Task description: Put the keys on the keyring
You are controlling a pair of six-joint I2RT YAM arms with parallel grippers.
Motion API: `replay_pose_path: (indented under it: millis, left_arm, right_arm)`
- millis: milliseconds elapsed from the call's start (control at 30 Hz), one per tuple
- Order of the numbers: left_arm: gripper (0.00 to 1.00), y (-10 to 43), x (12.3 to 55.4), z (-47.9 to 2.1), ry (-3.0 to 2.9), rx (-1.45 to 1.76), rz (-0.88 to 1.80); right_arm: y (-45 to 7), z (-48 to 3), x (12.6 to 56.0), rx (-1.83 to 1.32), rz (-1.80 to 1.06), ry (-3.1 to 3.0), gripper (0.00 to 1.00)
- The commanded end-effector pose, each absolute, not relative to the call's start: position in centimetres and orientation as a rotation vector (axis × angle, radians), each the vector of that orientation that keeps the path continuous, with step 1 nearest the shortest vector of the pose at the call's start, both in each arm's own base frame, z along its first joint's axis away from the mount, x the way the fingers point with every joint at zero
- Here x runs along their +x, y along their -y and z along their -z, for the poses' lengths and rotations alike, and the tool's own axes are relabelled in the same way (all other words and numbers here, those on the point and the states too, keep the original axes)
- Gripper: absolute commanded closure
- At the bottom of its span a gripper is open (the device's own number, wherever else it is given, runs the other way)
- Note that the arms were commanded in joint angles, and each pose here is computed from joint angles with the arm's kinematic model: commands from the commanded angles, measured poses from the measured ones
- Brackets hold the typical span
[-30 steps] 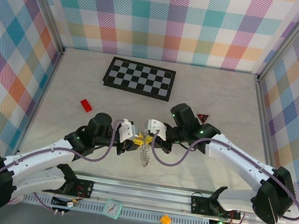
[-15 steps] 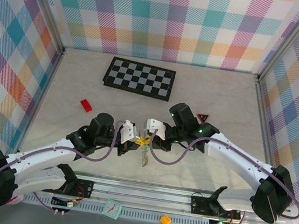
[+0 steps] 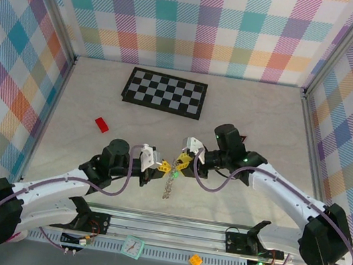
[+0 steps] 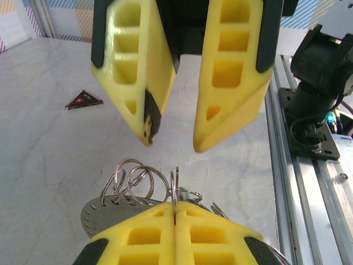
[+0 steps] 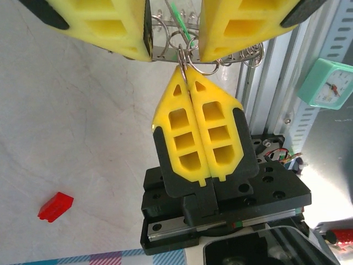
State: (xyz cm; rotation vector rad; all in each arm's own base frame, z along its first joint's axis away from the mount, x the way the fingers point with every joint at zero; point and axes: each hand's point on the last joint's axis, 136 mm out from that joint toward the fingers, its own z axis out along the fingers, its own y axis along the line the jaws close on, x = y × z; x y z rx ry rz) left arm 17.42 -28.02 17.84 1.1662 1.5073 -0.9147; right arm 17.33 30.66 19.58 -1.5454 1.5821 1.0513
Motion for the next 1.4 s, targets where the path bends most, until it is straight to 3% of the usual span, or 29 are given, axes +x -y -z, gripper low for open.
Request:
replay_pose_path:
  millis: [0, 367, 467, 533, 567, 633, 767, 1133, 1300, 1367]
  left_arm:
    - [1.0, 28.5, 16.8, -20.6, -1.374, 1.144, 0.956]
    - [1.0, 28.7, 16.6, -20.8, -1.343, 1.133, 0.988]
    - [1.0, 28.7, 16.6, -20.8, -1.341, 1.132, 0.987]
    - [1.0, 28.5, 16.9, -20.7, -1.36, 1.12, 0.972]
    - [0.97, 28.4, 17.2, -20.6, -1.38, 1.109, 0.956]
    - [0.81, 28.1, 17.7, -20.2, -1.424, 1.103, 0.915]
    - [0.76, 27.7, 18.0, -19.6, -1.501, 1.145, 0.851]
    - [0.76, 28.3, 17.7, -19.1, -1.558, 1.232, 0.869]
    - [0.83, 28.6, 17.9, -19.5, -1.539, 1.233, 0.876]
    - [0.9, 28.7, 17.8, -19.6, -1.534, 1.237, 0.882]
  right_arm:
    - [-31.2, -19.7, 16.5, -1.562, -1.139, -1.542, 0.73]
    - [-31.8, -19.4, 16.6, -1.553, -1.164, -1.549, 0.82]
    - [-31.9, -19.5, 16.5, -1.556, -1.175, -1.542, 0.97]
    - [-31.9, -19.7, 16.5, -1.56, -1.17, -1.537, 1.0]
    - [-31.8, -19.8, 16.5, -1.563, -1.163, -1.537, 1.0]
    - [-31.5, -19.9, 16.5, -1.58, -1.132, -1.548, 1.0]
    - [-30.9, -19.4, 16.5, -1.651, -1.006, -1.603, 1.0]
    - [-31.6, -19.3, 16.2, -1.791, -0.845, -1.646, 1.0]
    - [-32.2, -19.2, 15.6, -1.841, -0.833, -1.629, 1.0]
    - [-32.5, -19.5, 15.5, -1.835, -0.848, -1.615, 1.0]
